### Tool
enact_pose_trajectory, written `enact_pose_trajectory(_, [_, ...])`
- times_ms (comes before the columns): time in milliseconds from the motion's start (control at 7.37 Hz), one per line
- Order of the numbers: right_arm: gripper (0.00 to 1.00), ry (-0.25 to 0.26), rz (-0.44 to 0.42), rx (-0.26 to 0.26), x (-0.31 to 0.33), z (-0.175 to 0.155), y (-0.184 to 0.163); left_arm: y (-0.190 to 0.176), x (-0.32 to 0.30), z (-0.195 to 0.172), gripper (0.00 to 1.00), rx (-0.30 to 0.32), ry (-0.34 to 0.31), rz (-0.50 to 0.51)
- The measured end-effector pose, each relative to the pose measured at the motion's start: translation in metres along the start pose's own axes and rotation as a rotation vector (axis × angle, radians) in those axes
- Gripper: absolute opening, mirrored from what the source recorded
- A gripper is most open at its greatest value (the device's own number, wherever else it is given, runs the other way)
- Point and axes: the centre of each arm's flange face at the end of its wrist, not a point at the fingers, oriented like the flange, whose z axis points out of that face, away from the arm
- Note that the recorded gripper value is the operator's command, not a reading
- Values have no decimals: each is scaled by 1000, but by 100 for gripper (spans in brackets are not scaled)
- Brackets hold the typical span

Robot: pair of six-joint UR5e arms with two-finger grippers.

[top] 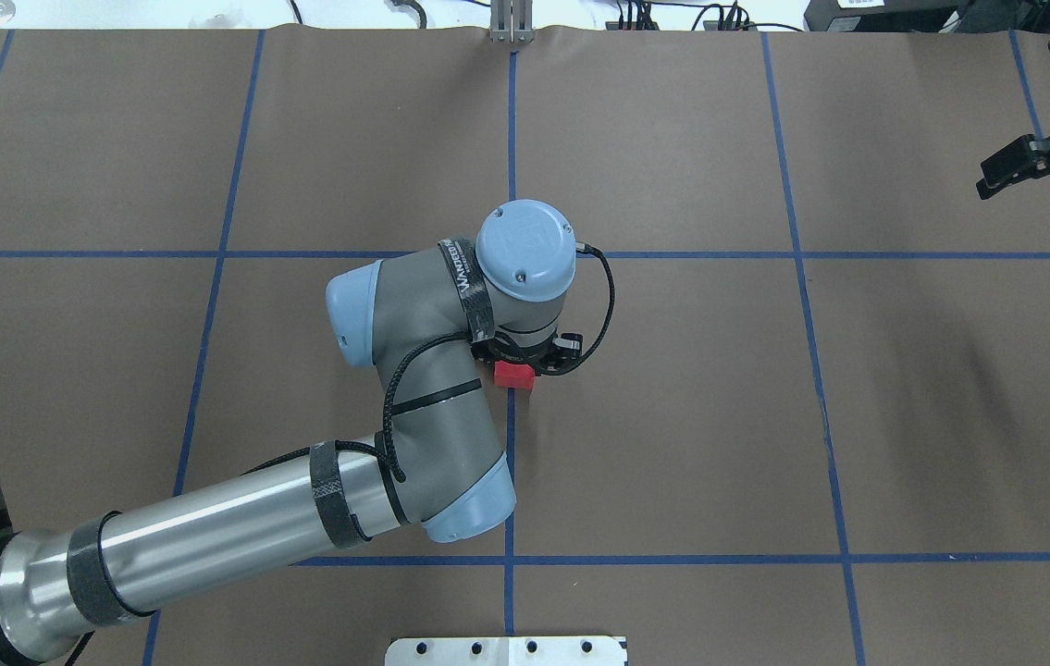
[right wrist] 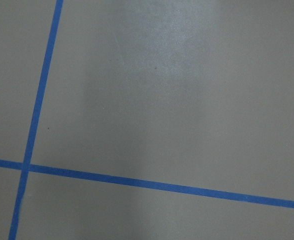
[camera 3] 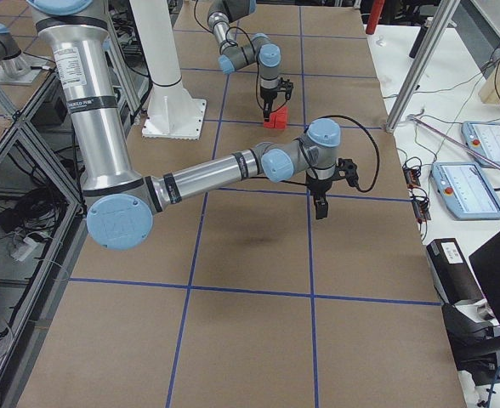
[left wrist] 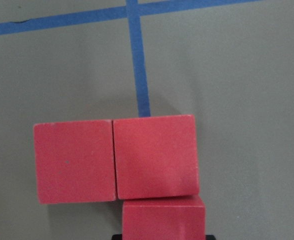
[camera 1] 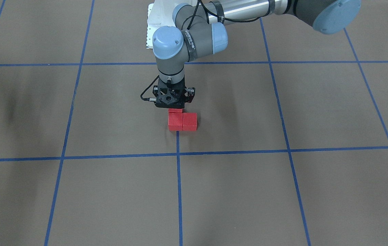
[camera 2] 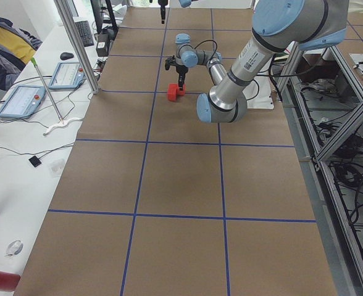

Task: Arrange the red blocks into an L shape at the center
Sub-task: 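Lower the cube against the nearer side of one center cube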

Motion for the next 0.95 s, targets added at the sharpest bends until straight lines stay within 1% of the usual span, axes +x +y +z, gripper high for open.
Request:
enact_pose_trajectory(136, [100,0,0,0,0,0,0,-1,-1,0,48,1,1,1])
enact_pose_trajectory(271, [100,0,0,1,0,0,0,-2,-1,-1,62,4,4,2])
enact_pose_trajectory(543, [100,0,-1,1,-1,0,-1,-3,-2,0,99,8,10,3])
enact_pose_trajectory(950, [100,0,-1,1,-1,0,-1,-2,-2,1,100,7,9,5])
